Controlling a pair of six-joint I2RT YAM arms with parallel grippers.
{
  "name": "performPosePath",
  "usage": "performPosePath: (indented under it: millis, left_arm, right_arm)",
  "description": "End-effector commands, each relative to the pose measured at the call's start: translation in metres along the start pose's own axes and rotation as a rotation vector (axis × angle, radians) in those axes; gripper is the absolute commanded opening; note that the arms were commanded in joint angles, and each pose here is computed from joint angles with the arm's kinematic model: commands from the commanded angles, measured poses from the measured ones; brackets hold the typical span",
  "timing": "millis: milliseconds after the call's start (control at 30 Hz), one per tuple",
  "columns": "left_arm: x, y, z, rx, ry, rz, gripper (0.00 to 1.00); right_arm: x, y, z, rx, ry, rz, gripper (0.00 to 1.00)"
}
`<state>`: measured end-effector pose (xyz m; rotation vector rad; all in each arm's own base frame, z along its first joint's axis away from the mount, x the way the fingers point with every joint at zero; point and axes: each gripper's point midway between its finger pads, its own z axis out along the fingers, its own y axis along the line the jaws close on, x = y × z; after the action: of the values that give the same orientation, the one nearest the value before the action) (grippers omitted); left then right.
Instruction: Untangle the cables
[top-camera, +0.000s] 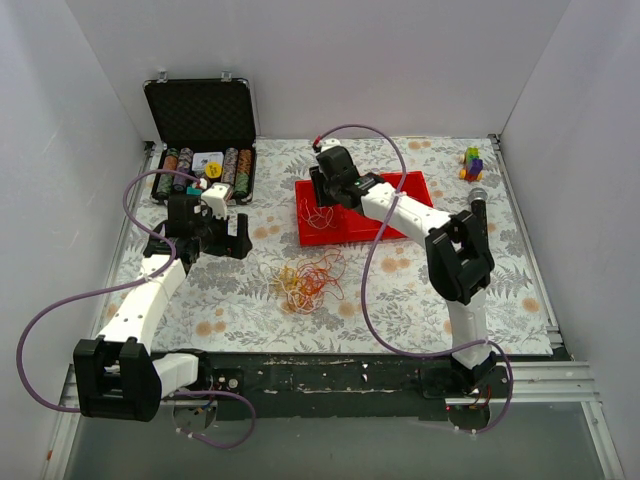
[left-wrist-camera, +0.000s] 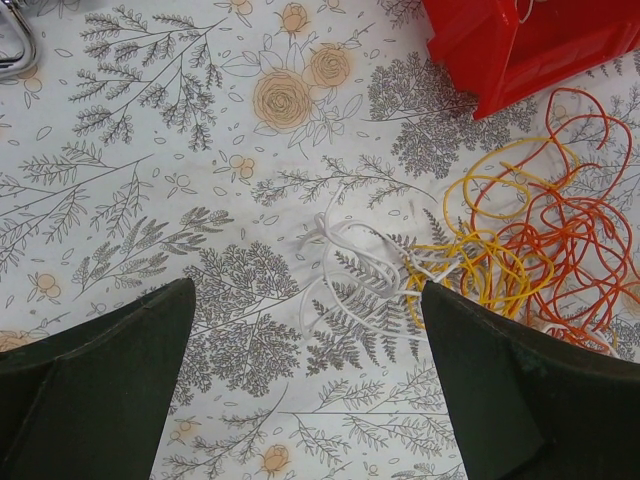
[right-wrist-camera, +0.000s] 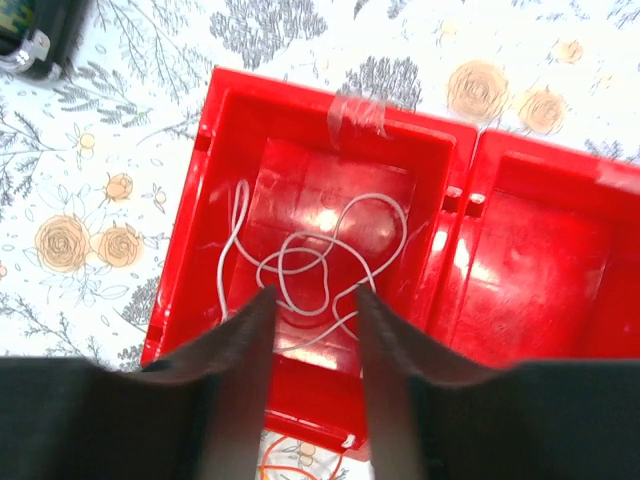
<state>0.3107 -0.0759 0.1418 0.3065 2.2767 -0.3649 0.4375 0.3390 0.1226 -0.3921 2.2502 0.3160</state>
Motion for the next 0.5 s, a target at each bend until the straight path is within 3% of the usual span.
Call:
performPosePath:
  millis: [0,67,267,467]
  left_arm:
    - [-0.015,-0.005,-0.007,0.024,-0.032,0.015,0.98]
    - [-0.015,-0.005,-0.006,0.028,-0.032,0.016,0.98]
    - [-0.015,-0.006,-0.006,0.032,-0.029,0.016,0.98]
    - [-0.005,-0.004,-0.001,0.038,-0.011,0.024,0.98]
  right_arm:
    - [-0.049,-0.005,-0.031,0.020,-0.111,-0.007,0.52]
    - [-0.053,-0.003,-0.046,0.003,-0.136,-0.003,0.60]
    - [-0.059,0.022,-0.110,-0.140,-0.234,-0.050,0.60]
    - [0.026,0.081,-0.161,-0.287,-0.186,-0.203,0.59]
